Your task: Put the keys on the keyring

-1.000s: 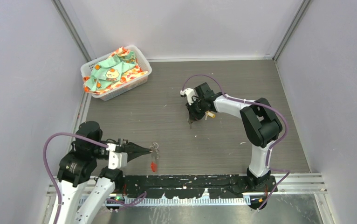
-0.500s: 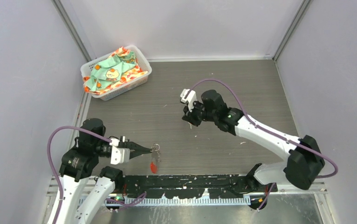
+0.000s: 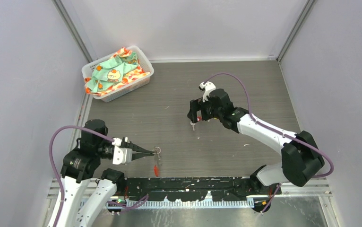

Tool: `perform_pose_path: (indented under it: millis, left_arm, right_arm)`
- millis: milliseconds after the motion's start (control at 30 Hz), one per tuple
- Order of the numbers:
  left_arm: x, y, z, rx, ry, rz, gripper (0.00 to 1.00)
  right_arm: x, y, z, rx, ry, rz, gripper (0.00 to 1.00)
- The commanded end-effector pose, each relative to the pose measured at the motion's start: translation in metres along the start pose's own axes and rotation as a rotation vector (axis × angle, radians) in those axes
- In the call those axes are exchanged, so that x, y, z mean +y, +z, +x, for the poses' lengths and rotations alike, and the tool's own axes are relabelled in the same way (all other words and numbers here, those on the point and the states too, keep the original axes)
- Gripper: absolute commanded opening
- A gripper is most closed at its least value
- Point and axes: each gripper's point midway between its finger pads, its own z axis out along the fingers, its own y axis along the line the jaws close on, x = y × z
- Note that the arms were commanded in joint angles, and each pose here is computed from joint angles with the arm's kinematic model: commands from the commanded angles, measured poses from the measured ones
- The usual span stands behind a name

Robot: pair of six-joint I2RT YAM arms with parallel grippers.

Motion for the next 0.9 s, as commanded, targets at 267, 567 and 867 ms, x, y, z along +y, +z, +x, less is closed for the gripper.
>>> perform_pose_path:
  millis: [267,567,867]
  left_arm:
    - [0.002,-0.002,-0.016,-0.021,0.026,0.000,0.00]
    - [0.004,-0.002,-0.015,-0.017,0.030,-0.004,0.00]
    - [0.006,-0.003,-0.015,-0.010,0.045,-0.012,0.00]
  right_arm:
    - [-0.011,0.027,-0.007,0.116,0.085,0.059,0.81]
    - [-0.014,0.060,0.018,0.180,0.042,0.029,0.50]
    - [-0.016,0.078,0.029,0.189,0.025,0.016,0.49]
